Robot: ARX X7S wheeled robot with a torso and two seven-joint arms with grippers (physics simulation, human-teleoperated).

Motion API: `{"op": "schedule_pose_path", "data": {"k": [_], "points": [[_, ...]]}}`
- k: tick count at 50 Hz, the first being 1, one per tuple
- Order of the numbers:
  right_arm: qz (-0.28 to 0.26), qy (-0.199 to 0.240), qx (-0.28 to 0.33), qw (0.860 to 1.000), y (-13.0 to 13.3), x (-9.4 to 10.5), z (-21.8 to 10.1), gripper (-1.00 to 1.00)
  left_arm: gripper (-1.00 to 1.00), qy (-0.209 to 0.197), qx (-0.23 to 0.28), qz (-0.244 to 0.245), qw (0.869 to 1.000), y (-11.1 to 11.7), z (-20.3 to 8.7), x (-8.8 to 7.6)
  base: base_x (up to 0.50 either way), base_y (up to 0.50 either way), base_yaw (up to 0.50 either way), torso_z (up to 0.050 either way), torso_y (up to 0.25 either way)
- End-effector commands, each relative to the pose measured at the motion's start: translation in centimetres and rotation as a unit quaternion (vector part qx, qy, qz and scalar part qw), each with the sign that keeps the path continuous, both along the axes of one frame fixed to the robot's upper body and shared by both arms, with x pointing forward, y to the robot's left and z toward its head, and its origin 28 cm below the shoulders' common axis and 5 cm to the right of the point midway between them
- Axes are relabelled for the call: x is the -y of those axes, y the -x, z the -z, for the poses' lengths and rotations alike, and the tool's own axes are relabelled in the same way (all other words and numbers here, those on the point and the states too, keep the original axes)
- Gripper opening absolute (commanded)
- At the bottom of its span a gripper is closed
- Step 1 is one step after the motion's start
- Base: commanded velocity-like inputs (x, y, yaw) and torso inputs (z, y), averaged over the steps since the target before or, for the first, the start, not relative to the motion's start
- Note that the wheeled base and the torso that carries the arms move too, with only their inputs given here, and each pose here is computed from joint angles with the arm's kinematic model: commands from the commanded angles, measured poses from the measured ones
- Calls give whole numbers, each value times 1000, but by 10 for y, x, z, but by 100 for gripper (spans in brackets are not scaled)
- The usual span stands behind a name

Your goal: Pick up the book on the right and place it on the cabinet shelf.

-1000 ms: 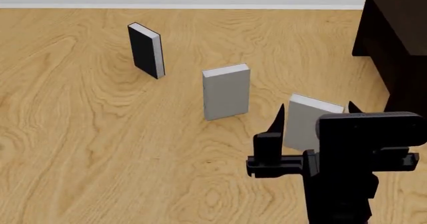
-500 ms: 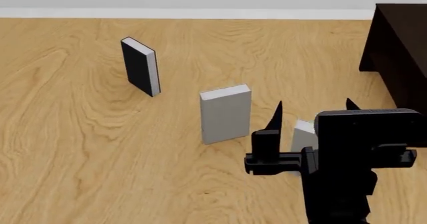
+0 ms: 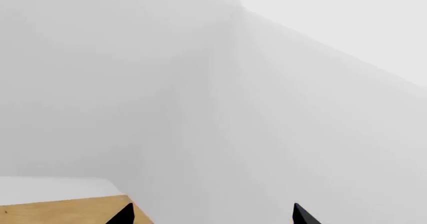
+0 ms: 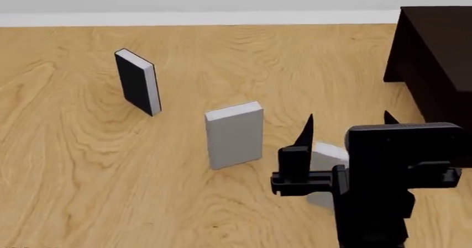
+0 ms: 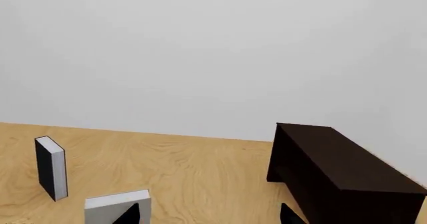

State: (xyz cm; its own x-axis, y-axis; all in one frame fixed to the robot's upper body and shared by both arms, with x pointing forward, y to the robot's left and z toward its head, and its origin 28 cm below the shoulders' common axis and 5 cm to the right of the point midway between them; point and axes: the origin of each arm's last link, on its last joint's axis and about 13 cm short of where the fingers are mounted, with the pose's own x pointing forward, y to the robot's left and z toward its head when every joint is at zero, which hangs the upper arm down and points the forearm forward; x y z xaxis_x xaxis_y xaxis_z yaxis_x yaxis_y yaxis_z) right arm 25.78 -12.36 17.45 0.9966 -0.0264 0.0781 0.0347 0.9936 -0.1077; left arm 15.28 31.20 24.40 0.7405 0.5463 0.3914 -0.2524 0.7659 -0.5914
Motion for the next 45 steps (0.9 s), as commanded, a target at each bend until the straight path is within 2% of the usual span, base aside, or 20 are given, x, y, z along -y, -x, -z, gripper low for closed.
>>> {"op": "schedule_pose_path", "data": {"k": [1, 30, 34, 38, 40, 45], "points": [[12, 1, 0, 1000, 2, 2, 0, 100, 100, -2, -4, 3, 1000, -1, 1, 0, -199, 8, -492, 0, 0], [8, -7, -2, 1000, 4, 2, 1, 100, 100, -3, -5, 4, 1000, 0, 1, 1, -209, 28, -496, 0, 0], [3, -25, -3, 1000, 6, 2, 0, 100, 100, -5, -6, 5, 1000, 0, 1, 1, -54, 12, -90, 0, 0], [4, -21, 2, 1000, 6, 2, -1, 100, 100, -6, -6, 6, 1000, 0, 1, 2, 0, 0, 0, 0, 0], [11, 4, -9, 1000, 5, 1, 1, 100, 100, -7, -7, 5, 1000, 0, 1, 2, 0, 0, 0, 0, 0], [7, -3, -2, 1000, 5, 1, 0, 100, 100, -8, -7, 5, 1000, 0, 1, 2, 0, 0, 0, 0, 0]]}}
